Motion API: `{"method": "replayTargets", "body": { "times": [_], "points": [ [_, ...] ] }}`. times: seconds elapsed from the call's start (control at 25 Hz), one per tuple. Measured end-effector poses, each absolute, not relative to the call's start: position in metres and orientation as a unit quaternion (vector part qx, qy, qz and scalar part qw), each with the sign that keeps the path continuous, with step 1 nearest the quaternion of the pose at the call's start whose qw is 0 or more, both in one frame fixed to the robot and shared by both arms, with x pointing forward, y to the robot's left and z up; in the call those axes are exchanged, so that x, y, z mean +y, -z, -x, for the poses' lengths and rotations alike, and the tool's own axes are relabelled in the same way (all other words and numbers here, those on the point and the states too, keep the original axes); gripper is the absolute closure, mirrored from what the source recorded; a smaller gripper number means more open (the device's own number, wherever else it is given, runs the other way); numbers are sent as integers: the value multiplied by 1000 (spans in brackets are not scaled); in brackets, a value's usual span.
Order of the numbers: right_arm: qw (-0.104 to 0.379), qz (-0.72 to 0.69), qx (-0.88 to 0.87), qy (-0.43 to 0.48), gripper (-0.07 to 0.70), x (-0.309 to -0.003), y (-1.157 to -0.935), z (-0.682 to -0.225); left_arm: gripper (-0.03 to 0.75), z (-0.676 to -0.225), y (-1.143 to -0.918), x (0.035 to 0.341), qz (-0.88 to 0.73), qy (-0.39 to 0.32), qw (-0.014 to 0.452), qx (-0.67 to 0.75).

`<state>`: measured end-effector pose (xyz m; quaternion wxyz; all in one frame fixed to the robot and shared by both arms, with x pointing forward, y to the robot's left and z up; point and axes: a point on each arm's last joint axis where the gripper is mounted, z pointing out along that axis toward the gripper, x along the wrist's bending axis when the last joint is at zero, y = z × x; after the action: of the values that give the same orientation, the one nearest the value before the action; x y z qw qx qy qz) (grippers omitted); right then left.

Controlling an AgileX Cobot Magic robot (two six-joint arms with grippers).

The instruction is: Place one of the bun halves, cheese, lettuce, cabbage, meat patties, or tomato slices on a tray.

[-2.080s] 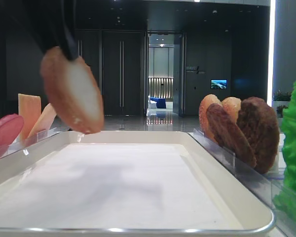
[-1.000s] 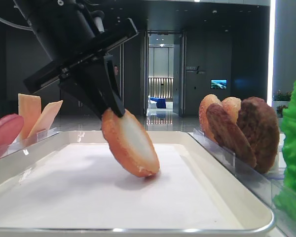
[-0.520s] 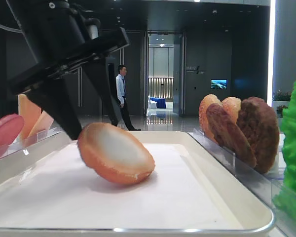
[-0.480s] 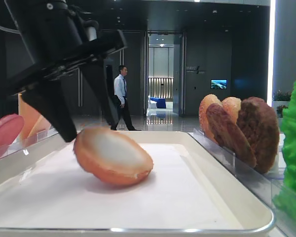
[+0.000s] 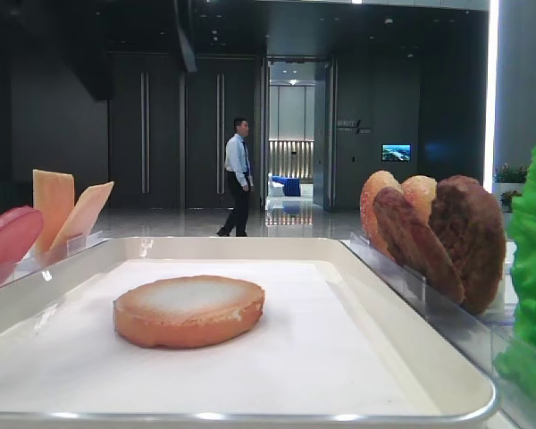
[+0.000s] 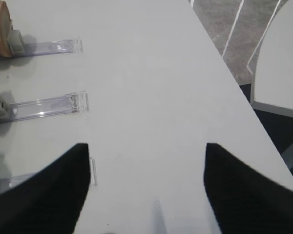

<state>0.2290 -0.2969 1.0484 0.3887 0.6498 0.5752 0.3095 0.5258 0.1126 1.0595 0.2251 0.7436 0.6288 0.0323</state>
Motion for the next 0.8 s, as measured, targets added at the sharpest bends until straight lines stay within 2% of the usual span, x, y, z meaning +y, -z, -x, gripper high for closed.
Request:
{"method": "replayTargets", "body": {
  "times": [0.08, 0.16, 0.24, 0.36, 0.52, 0.68, 0.8],
  "points": [
    [389, -650, 575, -309, 160, -297, -1048, -229, 160, -527, -1076, 117, -746, -53, 212, 630],
    [389, -650, 575, -309, 160, -297, -1048, -229, 155, -527, -1082, 120, -748, -63, 199, 630],
    [389, -650, 575, -309, 160, -297, -1048, -229, 148, -526, -1083, 122, -749, -67, 185, 632],
    [389, -650, 575, -309, 160, -297, -1048, -229, 118, -531, -1082, 141, -744, -94, 146, 646],
    [389, -650, 575, -309, 160, -297, -1048, -229, 107, -547, -1086, 205, -721, -144, 72, 673],
    [389, -650, 575, -309, 160, -297, -1048, -229, 106, -555, -1095, 271, -690, -187, 33, 698],
    [389, -650, 575, -309, 160, -297, -1048, -229, 106, -551, -1104, 307, -667, -216, 14, 713]
  ]
}}
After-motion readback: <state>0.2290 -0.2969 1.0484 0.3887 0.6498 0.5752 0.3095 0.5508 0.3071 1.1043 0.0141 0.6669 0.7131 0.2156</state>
